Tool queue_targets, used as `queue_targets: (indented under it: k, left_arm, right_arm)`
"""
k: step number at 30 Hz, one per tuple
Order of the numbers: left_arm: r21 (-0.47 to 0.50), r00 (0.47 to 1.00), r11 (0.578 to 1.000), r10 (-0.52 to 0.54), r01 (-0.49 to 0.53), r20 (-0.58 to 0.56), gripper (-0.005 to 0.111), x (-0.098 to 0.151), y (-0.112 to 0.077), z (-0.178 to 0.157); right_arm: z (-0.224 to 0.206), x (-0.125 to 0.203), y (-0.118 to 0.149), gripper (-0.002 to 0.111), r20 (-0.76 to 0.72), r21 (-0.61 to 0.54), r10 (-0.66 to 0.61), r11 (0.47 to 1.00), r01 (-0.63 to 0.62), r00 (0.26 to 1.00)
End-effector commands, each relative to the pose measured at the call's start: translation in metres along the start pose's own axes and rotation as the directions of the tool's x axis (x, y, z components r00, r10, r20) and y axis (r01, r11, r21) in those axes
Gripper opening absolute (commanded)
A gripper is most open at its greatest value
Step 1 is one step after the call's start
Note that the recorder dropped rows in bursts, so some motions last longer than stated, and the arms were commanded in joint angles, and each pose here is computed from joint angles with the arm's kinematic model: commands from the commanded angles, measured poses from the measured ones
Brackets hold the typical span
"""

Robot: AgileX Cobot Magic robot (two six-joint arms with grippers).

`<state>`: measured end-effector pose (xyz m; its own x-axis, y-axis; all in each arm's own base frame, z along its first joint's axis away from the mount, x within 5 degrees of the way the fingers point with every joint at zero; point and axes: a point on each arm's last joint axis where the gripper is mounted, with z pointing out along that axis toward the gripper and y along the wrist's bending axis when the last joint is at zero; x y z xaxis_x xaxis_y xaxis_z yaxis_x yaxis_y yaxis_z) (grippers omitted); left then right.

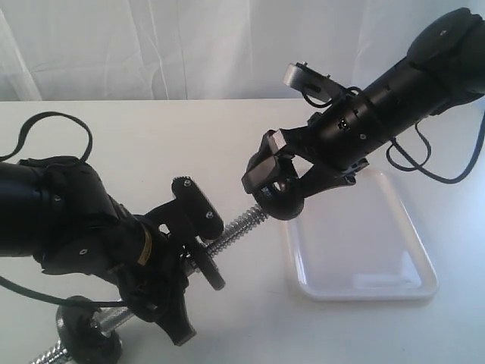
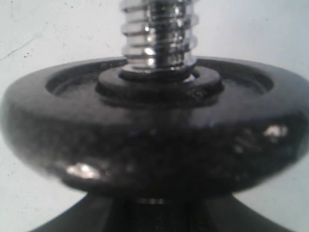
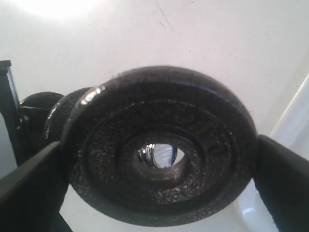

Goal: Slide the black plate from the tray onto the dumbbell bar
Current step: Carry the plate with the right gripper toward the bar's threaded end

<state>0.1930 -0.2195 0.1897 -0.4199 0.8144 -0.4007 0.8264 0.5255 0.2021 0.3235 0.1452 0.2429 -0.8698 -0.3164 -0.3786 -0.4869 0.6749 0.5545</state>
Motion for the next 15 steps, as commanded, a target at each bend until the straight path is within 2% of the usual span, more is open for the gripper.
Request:
queue_targets:
  k: [1, 5, 10, 15]
  left_arm:
    - [-0.007, 0.993, 1.0, 0.002, -0.002, 0.114, 0.0, -0.013, 0.001, -0.015]
    - [-0.007, 0.993, 1.0, 0.002, -0.002, 0.114, 0.0, -0.013, 0.001, -0.015]
    - [-0.007, 0.993, 1.0, 0.002, -0.002, 0.114, 0.0, -0.013, 0.001, -0.015]
    - [-0.005, 0.993, 1.0, -0.001, 0.001, 0.114, 0.0, -0.013, 0.001, -0.015]
  right_arm:
    - [-0.005, -0.002, 0.005, 0.0, 0.029, -0.036, 0.002, 0.999, -0.001, 1.0]
    - [0.007, 0.0, -0.003, 0.0, -0.009, -0.05, 0.029, 0.998, -0.029, 1.0]
    - [0.017, 0.001, -0.004, 0.0, -0.038, -0.128, 0.054, 0.99, -0.058, 0.998]
    - [0.02, 0.001, -0.007, 0.0, -0.048, -0.131, 0.062, 0.989, -0.068, 0.997]
